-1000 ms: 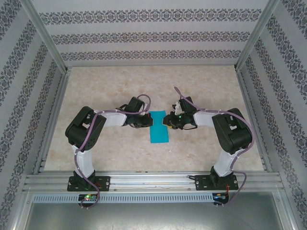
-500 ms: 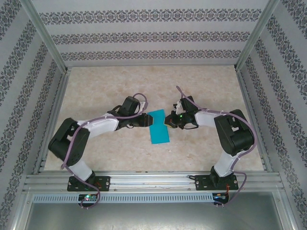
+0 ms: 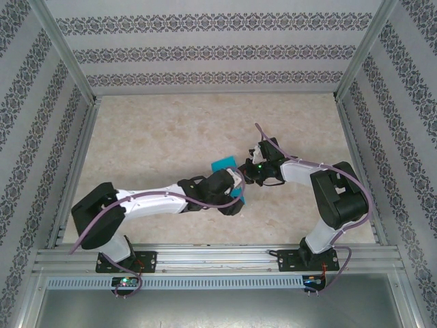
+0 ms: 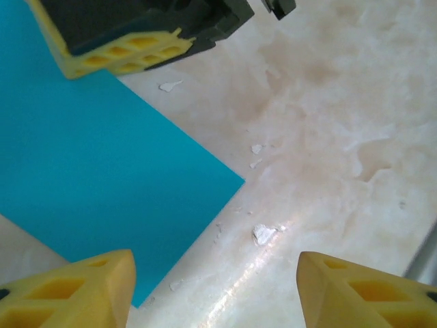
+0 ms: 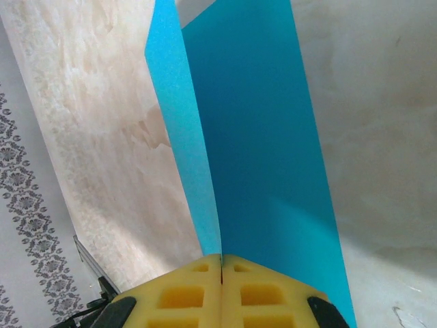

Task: Fold a paper plane with a square sheet of paper (fold left side to right side)
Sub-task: Fold the triangle a second time at the center of the table.

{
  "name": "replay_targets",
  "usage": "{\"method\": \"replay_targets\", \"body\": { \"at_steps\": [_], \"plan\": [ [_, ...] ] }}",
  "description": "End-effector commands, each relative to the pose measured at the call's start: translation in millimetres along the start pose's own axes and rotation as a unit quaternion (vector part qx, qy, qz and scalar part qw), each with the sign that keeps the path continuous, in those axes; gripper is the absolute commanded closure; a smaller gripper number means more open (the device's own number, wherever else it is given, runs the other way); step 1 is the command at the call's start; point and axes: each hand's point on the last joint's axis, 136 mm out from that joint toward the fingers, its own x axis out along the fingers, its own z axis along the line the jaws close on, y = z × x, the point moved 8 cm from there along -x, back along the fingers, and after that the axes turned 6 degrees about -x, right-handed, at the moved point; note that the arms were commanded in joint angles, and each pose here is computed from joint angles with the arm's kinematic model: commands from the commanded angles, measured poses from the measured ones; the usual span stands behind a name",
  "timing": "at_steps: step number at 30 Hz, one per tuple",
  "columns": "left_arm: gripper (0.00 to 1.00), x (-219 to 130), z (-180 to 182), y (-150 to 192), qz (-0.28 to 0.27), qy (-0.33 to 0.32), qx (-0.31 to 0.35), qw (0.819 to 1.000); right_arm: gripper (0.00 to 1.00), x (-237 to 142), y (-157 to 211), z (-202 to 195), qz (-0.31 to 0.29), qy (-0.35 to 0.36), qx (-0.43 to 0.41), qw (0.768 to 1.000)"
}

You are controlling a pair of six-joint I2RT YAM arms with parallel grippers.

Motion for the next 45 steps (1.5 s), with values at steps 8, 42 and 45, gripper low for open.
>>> {"method": "replay_targets", "body": {
  "at_steps": [8,42,45],
  "plan": [
    [0.29,31,-12,-8,0.032,-0.158,0.105,0.981,1.00,-7,1,0,-0.011,0.002,0.010,1.000],
    [0.98,11,20,-13,0.018,0.030,-0.088,0.996,0.62,-57,-1,4,-0.093,0.038,-0.048,0.994],
    [1.00,13,33,-13,0.011,0.079,-0.151,0.985,0.73,-61,16,-2,-0.086,0.036,-0.053,0.994]
  ]
}}
